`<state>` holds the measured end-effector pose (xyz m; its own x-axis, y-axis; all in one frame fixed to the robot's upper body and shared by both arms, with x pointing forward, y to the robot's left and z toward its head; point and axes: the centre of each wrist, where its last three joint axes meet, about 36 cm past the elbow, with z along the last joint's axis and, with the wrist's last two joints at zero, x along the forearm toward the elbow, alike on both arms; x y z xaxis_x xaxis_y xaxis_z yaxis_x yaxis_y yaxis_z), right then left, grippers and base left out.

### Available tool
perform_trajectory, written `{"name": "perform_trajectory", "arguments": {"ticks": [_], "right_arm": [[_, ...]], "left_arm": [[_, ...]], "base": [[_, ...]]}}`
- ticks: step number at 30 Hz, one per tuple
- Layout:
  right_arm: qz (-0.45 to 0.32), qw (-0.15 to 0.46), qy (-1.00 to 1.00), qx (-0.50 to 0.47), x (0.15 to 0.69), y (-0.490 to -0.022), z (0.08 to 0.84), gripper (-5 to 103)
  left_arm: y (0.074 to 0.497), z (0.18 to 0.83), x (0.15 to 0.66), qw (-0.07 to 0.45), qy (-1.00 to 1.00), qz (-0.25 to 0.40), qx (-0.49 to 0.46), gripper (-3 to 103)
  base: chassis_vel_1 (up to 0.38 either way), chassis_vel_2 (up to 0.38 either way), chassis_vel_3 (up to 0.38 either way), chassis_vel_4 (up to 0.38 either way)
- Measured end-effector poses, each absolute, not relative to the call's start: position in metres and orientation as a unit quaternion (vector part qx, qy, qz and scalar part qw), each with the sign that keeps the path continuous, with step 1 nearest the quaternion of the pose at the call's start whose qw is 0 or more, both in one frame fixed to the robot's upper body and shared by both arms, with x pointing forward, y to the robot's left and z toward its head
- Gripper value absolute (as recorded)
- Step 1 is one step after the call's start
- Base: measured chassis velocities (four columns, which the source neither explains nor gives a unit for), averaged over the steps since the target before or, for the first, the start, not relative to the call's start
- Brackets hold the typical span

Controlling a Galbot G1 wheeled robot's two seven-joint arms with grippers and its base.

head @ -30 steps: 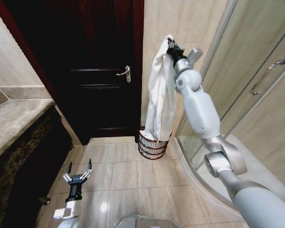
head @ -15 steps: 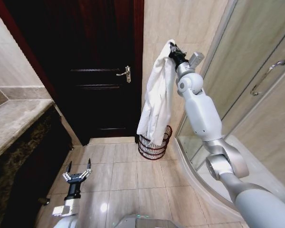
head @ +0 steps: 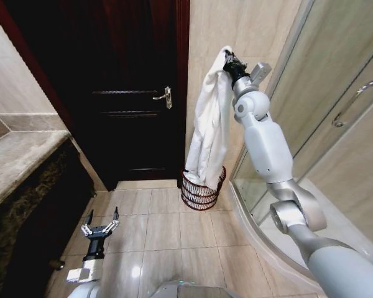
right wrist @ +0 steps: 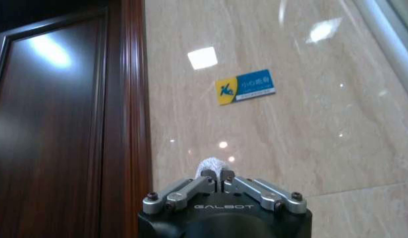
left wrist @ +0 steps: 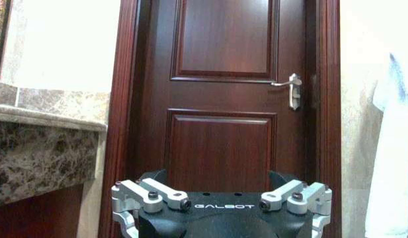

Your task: Discard the used towel into the hamper.

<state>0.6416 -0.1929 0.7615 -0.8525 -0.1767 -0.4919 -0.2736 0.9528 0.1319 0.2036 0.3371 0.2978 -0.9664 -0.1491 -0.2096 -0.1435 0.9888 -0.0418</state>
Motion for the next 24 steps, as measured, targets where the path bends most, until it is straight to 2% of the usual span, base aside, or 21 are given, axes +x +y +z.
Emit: {"name": "perform_trajectory", "arguments": {"ticks": [24], "right_arm": [[0.094,0.240,0.961,-0.101,0.644,-0.202,0.770,2]], "left_arm": [[0.333,0.299,0.203,0.110,0.991,-0.014,-0.070,100]], "base": [[-0.006,0.004,0.006,-0.004]]}}
